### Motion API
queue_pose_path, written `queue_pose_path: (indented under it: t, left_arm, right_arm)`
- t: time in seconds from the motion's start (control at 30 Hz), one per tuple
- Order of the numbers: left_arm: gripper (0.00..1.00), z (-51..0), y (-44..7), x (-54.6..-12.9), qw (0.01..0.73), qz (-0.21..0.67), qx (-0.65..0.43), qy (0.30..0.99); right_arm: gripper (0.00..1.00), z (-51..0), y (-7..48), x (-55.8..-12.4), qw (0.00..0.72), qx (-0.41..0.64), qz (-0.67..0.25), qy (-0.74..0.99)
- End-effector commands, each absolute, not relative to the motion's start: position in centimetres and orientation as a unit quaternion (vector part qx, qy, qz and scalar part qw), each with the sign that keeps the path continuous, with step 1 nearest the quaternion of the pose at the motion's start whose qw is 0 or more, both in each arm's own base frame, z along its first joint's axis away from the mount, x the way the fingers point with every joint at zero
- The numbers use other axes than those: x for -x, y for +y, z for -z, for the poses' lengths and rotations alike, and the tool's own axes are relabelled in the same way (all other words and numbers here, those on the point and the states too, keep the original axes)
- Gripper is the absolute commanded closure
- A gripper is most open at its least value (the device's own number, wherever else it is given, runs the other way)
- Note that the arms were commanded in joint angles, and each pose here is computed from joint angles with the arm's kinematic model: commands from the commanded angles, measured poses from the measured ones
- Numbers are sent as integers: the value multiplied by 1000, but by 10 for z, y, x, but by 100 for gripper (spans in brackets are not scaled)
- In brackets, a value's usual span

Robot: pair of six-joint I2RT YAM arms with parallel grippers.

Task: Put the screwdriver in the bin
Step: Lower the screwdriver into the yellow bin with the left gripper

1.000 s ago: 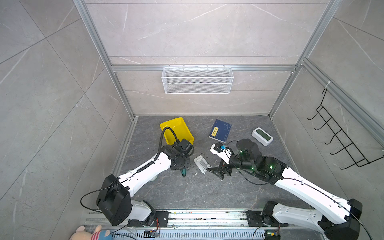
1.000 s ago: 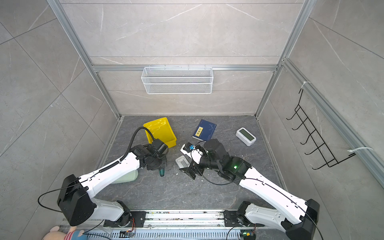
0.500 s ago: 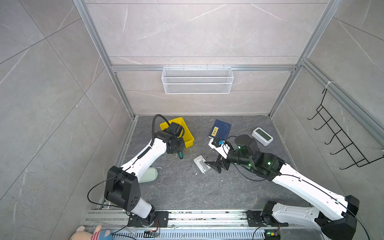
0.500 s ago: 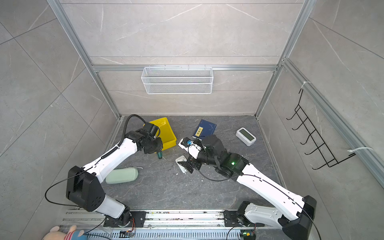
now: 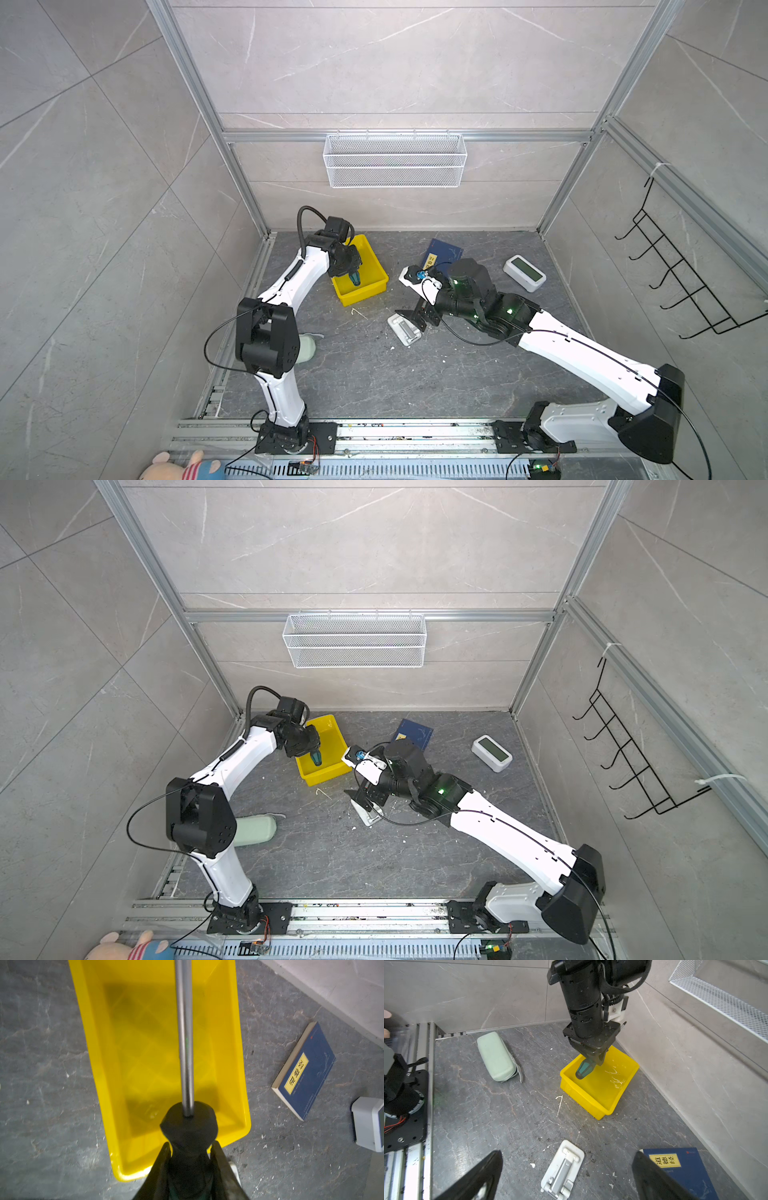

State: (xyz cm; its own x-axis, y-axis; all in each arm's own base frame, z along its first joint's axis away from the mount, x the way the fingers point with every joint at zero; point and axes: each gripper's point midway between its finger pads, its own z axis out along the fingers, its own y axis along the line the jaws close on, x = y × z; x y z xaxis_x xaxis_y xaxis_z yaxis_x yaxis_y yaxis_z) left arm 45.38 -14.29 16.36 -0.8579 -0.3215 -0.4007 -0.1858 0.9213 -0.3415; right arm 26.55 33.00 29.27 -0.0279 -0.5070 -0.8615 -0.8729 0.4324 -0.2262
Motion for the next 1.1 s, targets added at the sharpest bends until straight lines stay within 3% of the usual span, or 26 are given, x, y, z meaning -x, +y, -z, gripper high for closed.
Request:
queue_pose_path:
  t: [0.0, 0.33, 1.07]
  left_arm:
    - [100, -173, -148, -476, 244, 167, 116, 948]
    - [100, -140, -155, -510, 219, 168, 117, 954]
    - [100, -86, -159, -508, 170, 171, 140, 960]
  right_arm:
    - [1, -309, 339, -278, 517, 499, -174, 674]
    - [1, -296, 370, -306, 519, 492, -189, 673]
    - [1, -282, 368, -304, 501, 496, -189, 683]
